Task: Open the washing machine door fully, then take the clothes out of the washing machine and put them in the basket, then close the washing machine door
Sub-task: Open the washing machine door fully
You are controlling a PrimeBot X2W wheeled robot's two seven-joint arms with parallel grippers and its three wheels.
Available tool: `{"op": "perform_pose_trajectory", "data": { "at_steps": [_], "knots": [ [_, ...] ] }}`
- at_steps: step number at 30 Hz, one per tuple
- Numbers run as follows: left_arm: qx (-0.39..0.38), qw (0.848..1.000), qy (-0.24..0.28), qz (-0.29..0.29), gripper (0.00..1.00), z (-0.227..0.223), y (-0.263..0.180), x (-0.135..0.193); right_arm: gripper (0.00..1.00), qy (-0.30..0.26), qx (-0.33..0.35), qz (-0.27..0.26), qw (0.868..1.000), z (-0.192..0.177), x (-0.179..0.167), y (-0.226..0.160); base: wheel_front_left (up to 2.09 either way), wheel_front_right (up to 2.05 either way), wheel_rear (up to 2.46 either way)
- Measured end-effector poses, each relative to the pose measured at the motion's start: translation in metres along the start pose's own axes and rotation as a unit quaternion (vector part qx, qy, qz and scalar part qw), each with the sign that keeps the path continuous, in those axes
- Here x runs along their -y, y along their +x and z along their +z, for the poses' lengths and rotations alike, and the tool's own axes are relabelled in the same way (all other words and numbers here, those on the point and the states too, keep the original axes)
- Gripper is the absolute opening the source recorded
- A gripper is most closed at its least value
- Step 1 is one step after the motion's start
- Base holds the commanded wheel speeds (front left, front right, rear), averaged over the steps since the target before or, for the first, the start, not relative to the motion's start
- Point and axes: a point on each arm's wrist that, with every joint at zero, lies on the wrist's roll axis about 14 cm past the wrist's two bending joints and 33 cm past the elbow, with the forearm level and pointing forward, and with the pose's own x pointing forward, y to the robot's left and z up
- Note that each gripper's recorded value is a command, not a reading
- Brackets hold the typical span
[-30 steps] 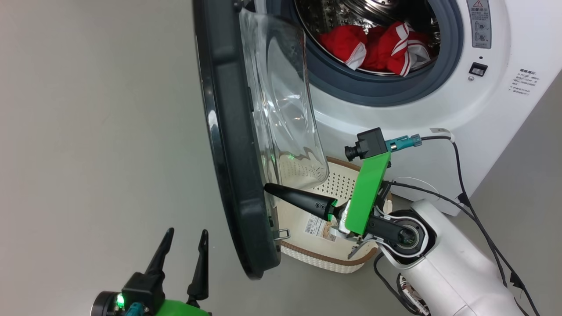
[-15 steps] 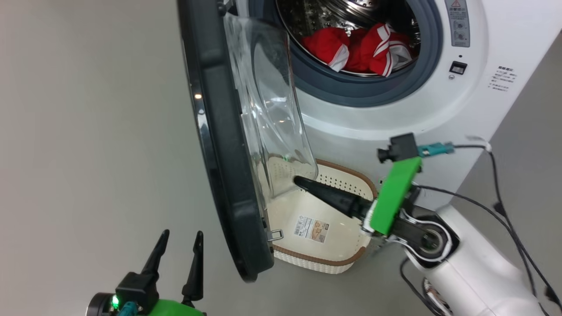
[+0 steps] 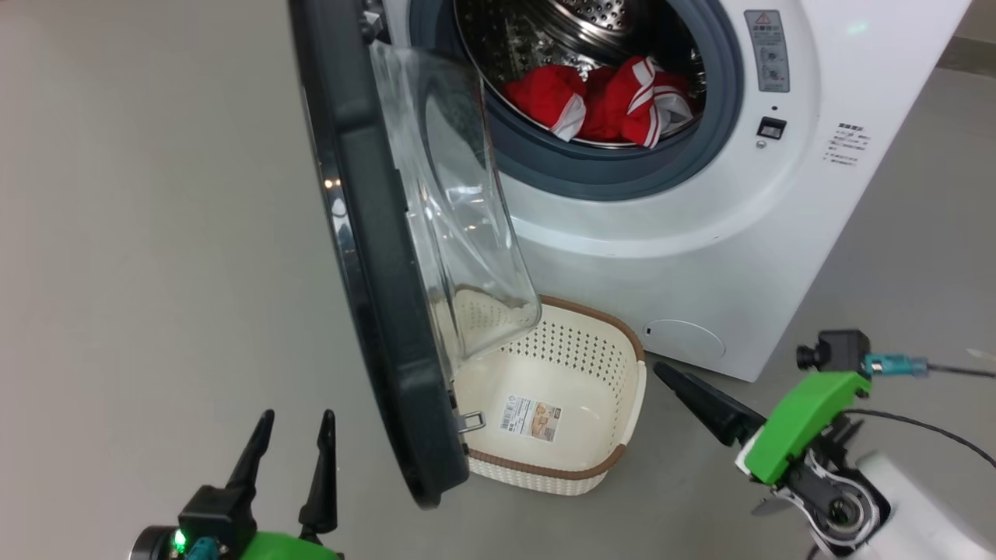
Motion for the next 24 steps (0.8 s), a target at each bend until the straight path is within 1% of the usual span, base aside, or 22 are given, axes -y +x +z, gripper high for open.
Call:
{"op": "perform_pose_trajectory", "data": {
  "at_steps": [2, 5, 9, 11, 13, 17, 18, 20, 22, 24],
  "knots": [
    [0.0, 1.0, -0.001, 0.0, 1.0, -0.001, 0.0, 0.0, 1.0, -0.023, 0.017, -0.022, 0.999, 0.001, 0.014, -0.008, 0.0, 0.0, 0.0],
    [-0.003, 1.0, 0.0, -0.003, 1.0, -0.003, -0.002, 0.001, 1.0, -0.074, 0.034, -0.048, 0.996, 0.0, 0.029, -0.019, 0.0, 0.0, 0.0],
    [-0.002, 1.0, 0.004, -0.008, 1.0, -0.002, -0.001, 0.004, 1.0, -0.111, 0.069, -0.06, 0.99, 0.001, 0.037, -0.029, 0.0, 0.0, 0.0],
    [-0.003, 1.0, 0.004, -0.008, 1.0, -0.004, -0.002, 0.004, 1.0, -0.139, 0.088, -0.066, 0.984, 0.002, 0.041, -0.034, 0.0, 0.0, 0.0],
    [-0.007, 1.0, 0.004, -0.011, 1.0, -0.006, -0.003, 0.005, 1.0, -0.155, 0.113, -0.07, 0.979, 0.008, 0.044, -0.038, 0.0, 0.0, 0.0],
    [-0.009, 1.0, 0.005, -0.013, 1.0, -0.008, -0.003, 0.006, 1.0, -0.193, 0.126, -0.079, 0.97, 0.012, 0.05, -0.042, 0.0, 0.0, 0.0],
    [-0.01, 1.0, 0.005, -0.013, 1.0, -0.008, -0.003, 0.006, 1.0, -0.204, 0.131, -0.08, 0.967, 0.016, 0.05, -0.043, 0.0, 0.0, 0.0],
    [-0.012, 1.0, 0.005, -0.013, 1.0, -0.009, -0.003, 0.006, 1.0, -0.22, 0.165, -0.076, 0.959, 0.037, 0.042, -0.043, 0.0, 0.0, 0.0],
    [-0.014, 1.0, 0.006, -0.013, 1.0, -0.01, -0.002, 0.006, 1.0, -0.249, 0.192, -0.069, 0.947, 0.053, 0.032, -0.044, 0.0, 0.0, 0.0],
    [-0.015, 1.0, 0.006, -0.013, 1.0, -0.011, -0.002, 0.006, 1.0, -0.264, 0.206, -0.07, 0.939, 0.055, 0.03, -0.047, 0.0, 0.0, 0.0]
  ]
}}
